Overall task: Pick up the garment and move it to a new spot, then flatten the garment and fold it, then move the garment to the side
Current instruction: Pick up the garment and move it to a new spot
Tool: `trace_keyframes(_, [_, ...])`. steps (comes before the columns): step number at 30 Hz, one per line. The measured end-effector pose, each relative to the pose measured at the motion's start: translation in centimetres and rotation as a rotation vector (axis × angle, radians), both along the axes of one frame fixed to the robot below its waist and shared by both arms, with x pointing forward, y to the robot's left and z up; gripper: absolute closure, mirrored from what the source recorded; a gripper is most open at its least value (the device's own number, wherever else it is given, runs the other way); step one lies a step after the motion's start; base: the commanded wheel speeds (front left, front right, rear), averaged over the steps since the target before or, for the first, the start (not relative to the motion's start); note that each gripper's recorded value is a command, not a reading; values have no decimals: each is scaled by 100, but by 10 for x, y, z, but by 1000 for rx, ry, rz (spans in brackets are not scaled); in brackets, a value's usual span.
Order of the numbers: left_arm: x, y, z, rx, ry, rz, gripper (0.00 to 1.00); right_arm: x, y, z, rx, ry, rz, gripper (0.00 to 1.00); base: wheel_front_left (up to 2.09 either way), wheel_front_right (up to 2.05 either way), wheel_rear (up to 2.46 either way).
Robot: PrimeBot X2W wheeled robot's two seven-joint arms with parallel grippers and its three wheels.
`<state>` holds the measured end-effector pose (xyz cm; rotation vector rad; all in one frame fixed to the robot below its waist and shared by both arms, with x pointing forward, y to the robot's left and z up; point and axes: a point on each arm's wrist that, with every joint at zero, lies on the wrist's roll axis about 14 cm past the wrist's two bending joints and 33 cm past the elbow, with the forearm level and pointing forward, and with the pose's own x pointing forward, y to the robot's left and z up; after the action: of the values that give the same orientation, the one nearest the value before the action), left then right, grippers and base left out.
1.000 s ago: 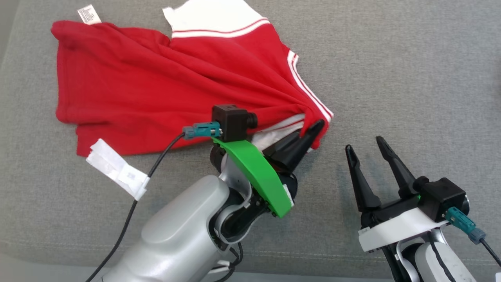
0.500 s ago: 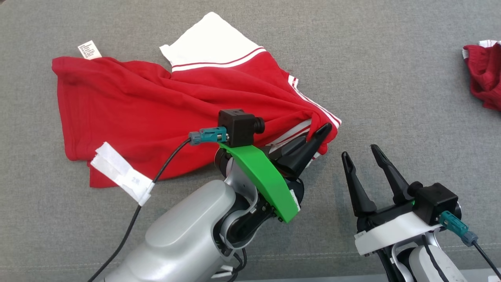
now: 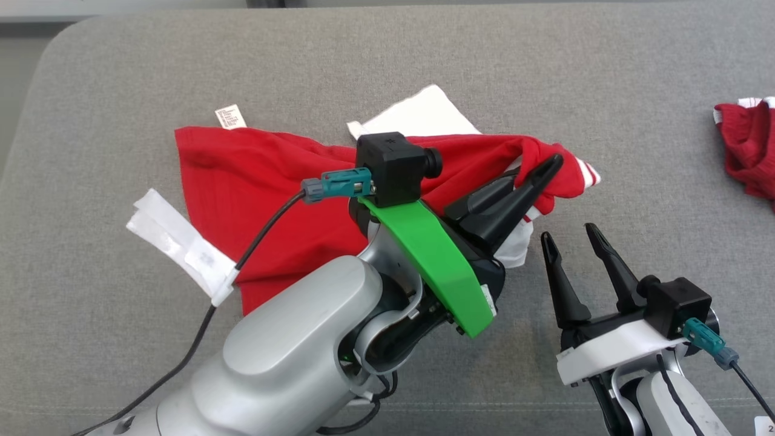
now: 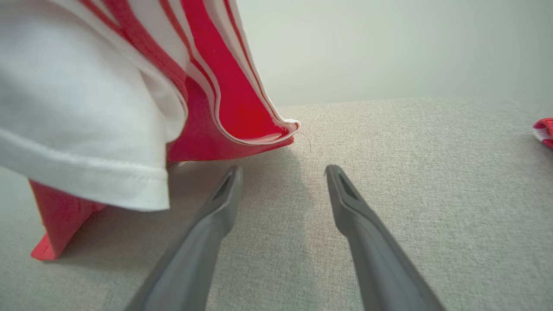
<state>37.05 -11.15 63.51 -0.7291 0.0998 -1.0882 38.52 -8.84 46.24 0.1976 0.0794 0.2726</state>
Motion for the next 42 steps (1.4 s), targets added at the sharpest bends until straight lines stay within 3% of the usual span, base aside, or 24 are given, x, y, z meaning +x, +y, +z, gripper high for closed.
trace_keyframes(15, [-25, 82, 117, 117, -356, 190, 100, -27, 16, 18, 14, -40, 44, 0, 0, 0, 0])
trace_keyframes(19, [-19, 113, 132, 177, -382, 265, 100, -34, 38, 25, 37, -57, 114, 0, 0, 0, 0])
trace_keyframes(23, [15, 147, 115, 317, -342, 375, 100, -41, 58, 30, 69, -66, 173, 0, 0, 0, 0])
trace_keyframes(27, [39, 151, 85, 411, -249, 377, 97, -40, 59, 34, 76, -78, 172, 0, 0, 0, 0])
trace_keyframes(31, [57, 139, 47, 516, -178, 330, 95, -32, 40, 32, 71, -74, 98, 0, 0, 0, 0])
trace_keyframes(37, [101, 126, 14, 707, -231, 337, 94, -27, 11, 15, 57, -22, -15, 0, 0, 0, 0])
trace_keyframes(41, [126, 115, -2, 736, -227, 316, 89, -25, -5, 6, 51, 8, -75, 0, 0, 0, 0])
trace_keyframes(42, [131, 110, -9, 735, -218, 301, 83, -25, -9, 5, 49, 13, -93, 0, 0, 0, 0])
